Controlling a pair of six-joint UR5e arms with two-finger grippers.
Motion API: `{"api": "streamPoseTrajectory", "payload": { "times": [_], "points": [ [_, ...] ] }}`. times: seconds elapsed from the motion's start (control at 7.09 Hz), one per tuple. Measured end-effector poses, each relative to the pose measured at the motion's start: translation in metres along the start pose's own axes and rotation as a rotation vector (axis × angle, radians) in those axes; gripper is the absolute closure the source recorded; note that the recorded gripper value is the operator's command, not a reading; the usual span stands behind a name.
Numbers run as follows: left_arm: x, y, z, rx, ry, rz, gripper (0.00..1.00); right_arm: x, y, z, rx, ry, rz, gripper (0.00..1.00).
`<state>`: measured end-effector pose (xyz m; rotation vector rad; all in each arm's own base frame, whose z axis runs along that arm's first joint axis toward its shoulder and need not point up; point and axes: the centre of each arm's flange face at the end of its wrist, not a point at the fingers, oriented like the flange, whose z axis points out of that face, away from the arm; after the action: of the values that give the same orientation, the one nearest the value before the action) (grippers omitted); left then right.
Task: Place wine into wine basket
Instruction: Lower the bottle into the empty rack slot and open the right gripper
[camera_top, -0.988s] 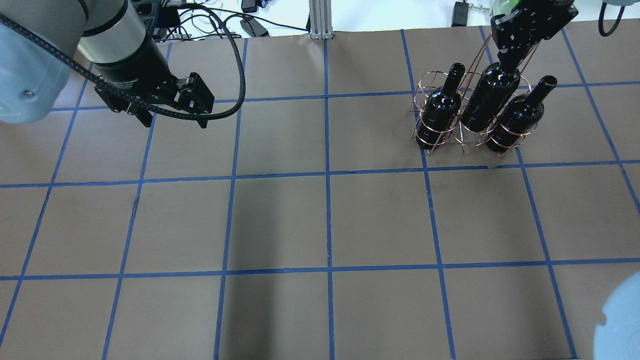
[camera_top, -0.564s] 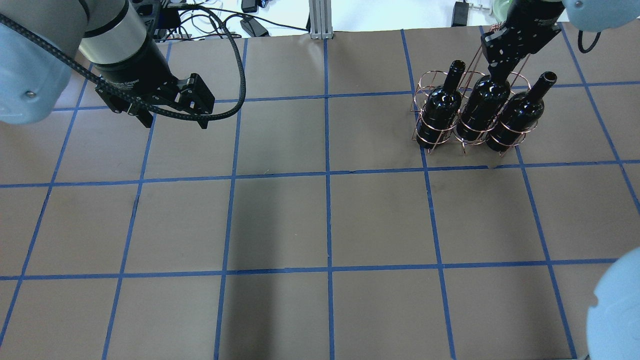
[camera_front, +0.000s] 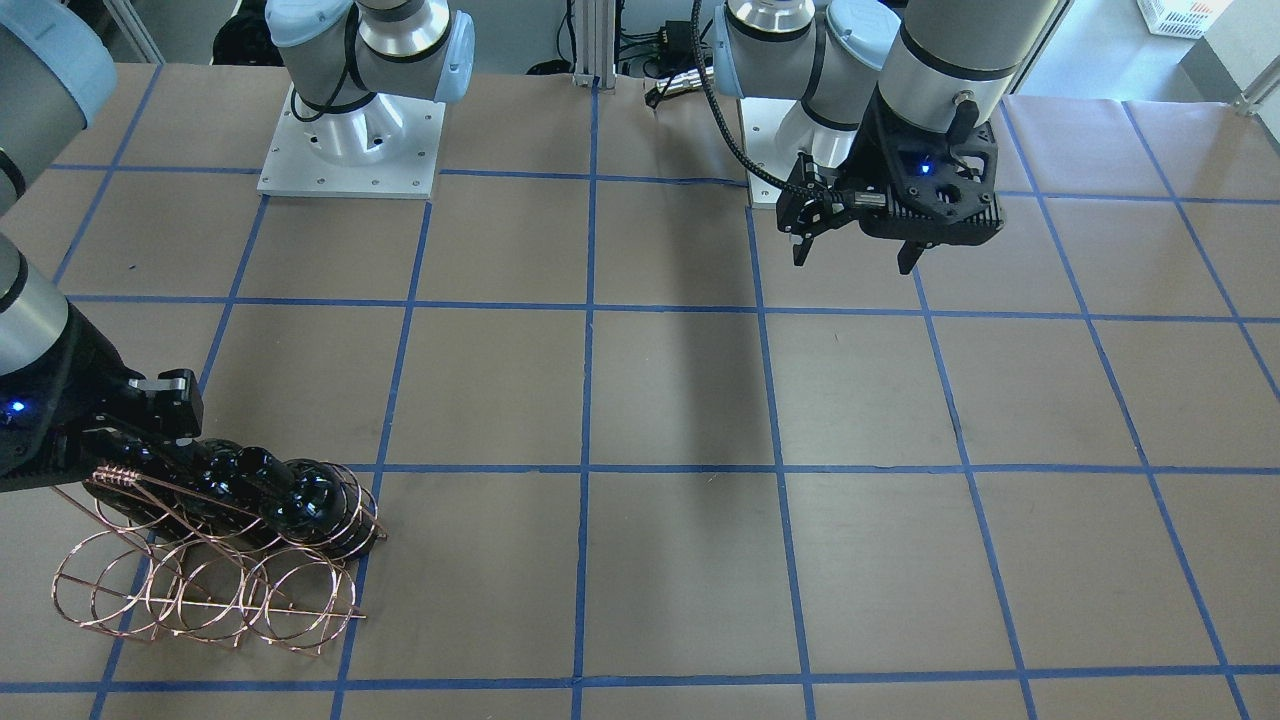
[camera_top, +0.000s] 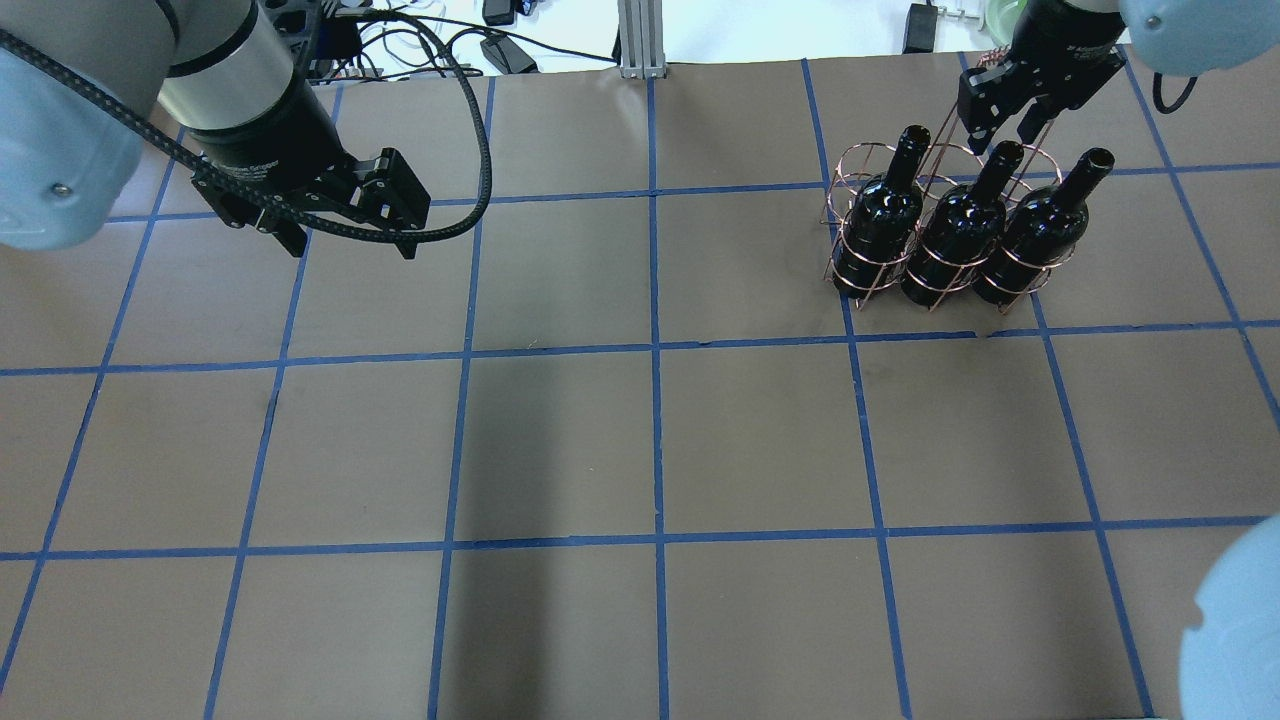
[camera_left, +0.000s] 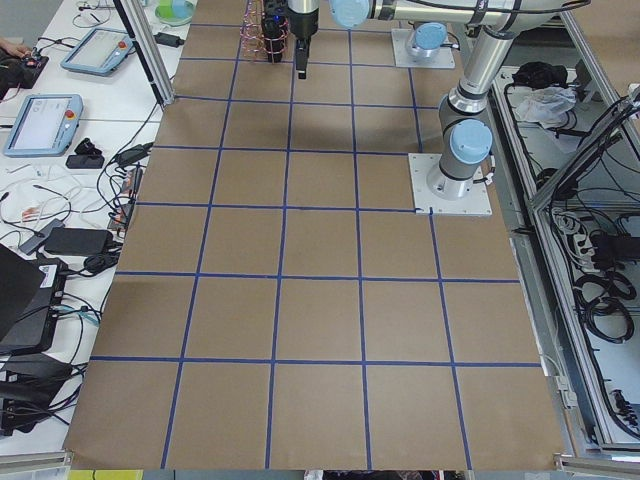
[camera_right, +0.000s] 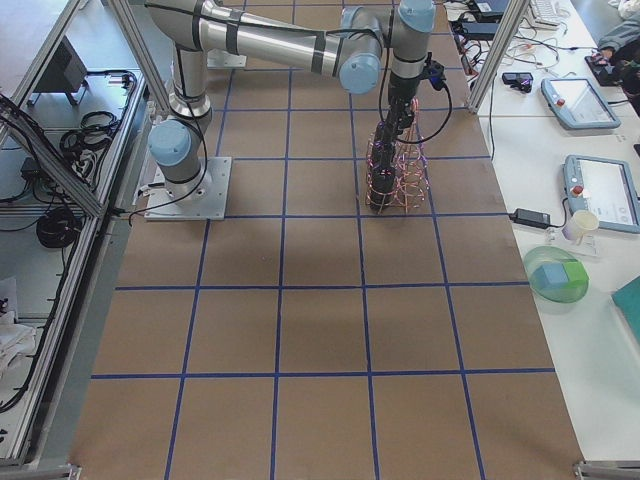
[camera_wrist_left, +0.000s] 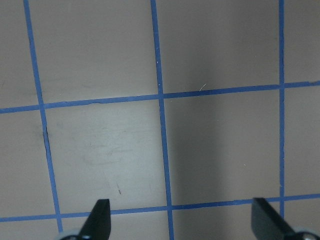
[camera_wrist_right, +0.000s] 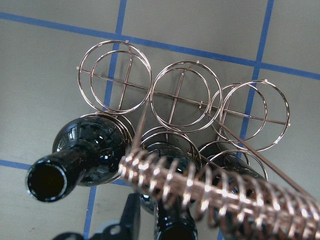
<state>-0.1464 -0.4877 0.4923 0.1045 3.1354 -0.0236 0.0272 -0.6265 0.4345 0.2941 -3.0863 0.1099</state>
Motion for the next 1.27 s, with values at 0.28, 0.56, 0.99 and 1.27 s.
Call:
{"api": "streamPoseTrajectory", "payload": {
  "times": [0.28, 0.56, 0.99, 1.27],
  "points": [
    [-0.001, 0.001, -0.002, 0.003, -0.001, -0.001, 0.0, -0.013, 0.028, -0.058, 0.05, 0.016, 0.019, 0.0],
    [-0.003, 0.004, -0.009, 0.009, -0.003, -0.005, 0.0, -0.037, 0.074, -0.115, 0.059, -0.014, 0.165, 0.0],
    [-0.005, 0.008, -0.014, 0.011, -0.004, -0.009, 0.0, -0.106, 0.095, -0.131, 0.028, -0.037, 0.247, 0.0],
    [-0.006, 0.009, -0.011, 0.005, -0.005, -0.01, 0.0, -0.132, 0.096, -0.117, 0.009, -0.043, 0.237, 0.0]
  ]
}}
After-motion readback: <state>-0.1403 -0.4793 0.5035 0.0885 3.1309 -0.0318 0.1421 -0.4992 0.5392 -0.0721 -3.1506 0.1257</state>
